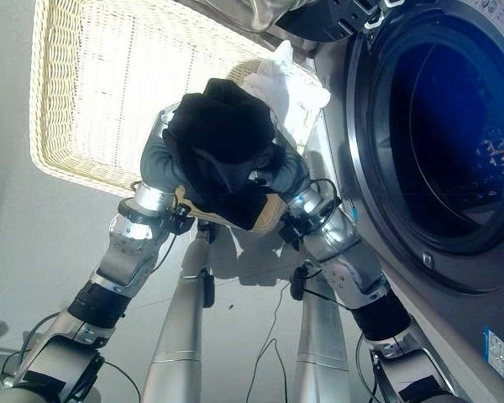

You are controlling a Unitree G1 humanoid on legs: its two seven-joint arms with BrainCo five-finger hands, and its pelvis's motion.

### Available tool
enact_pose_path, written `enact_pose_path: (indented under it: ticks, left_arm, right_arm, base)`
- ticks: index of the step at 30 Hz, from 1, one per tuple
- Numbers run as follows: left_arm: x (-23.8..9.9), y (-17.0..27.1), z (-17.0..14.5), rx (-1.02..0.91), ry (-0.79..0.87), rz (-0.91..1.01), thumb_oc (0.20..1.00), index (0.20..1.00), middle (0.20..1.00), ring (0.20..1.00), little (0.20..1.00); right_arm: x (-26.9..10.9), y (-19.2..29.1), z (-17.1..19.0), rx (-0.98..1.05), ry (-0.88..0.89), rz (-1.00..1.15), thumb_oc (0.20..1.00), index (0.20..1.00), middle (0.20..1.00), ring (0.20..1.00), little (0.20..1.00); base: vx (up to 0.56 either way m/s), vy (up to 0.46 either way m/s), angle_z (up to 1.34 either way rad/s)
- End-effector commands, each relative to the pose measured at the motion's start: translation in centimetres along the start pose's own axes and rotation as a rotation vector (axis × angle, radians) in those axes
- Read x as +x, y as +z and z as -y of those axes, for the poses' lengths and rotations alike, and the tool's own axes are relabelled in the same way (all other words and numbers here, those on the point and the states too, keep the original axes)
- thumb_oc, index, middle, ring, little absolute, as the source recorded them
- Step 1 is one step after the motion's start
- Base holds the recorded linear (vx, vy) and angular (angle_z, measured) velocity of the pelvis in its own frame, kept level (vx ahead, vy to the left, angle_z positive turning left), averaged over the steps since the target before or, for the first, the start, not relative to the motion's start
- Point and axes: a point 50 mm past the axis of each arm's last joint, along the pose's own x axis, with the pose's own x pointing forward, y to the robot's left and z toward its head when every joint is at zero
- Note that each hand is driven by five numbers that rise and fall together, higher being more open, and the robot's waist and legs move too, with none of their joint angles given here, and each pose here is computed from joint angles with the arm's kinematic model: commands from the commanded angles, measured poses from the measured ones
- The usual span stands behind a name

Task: Put the clothes into the washing machine.

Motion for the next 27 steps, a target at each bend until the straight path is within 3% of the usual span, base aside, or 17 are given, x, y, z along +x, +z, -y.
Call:
enact_pose_path:
  ticks: [1,6,7,8,9,27]
  left_arm:
    - [1.7,5.2,1.4,-0.028,0.035,0.344,0.2,0.2,0.2,0.2,0.2]
    - [1.7,5.5,1.7,-0.043,0.049,0.373,0.2,0.2,0.2,0.2,0.2]
    - [1.7,5.6,1.8,-0.051,0.051,0.379,0.2,0.2,0.2,0.2,0.2]
    - [1.7,5.6,1.8,-0.056,0.053,0.384,0.2,0.2,0.2,0.2,0.2]
    - [1.7,5.7,1.9,-0.073,0.053,0.389,0.2,0.2,0.2,0.2,0.2]
    - [2.4,7.0,4.0,-0.256,0.004,0.471,0.2,0.2,0.2,0.2,0.2]
  right_arm:
    - [0.0,-0.6,-3.4,0.037,0.2,-0.037,1.0,1.0,1.0,1.0,1.0]
    - [0.1,-0.8,-4.0,0.066,0.23,-0.049,1.0,1.0,1.0,1.0,1.0]
    - [0.1,-0.9,-4.1,0.07,0.233,-0.048,0.849,0.849,0.849,0.849,0.849]
    - [0.2,-0.9,-4.2,0.075,0.233,-0.047,0.476,0.476,0.476,0.476,0.476]
    - [0.2,-0.9,-4.2,0.086,0.229,-0.04,0.2,0.2,0.2,0.2,0.2]
    - [1.2,-0.9,-5.6,0.152,0.248,0.006,0.2,0.2,0.2,0.2,0.2]
  base:
    - [0.0,0.0,0.0]
    - [0.0,0.0,0.0]
    - [0.0,0.0,0.0]
    - [0.0,0.0,0.0]
    - [0.0,0.0,0.0]
    - [0.0,0.0,0.0]
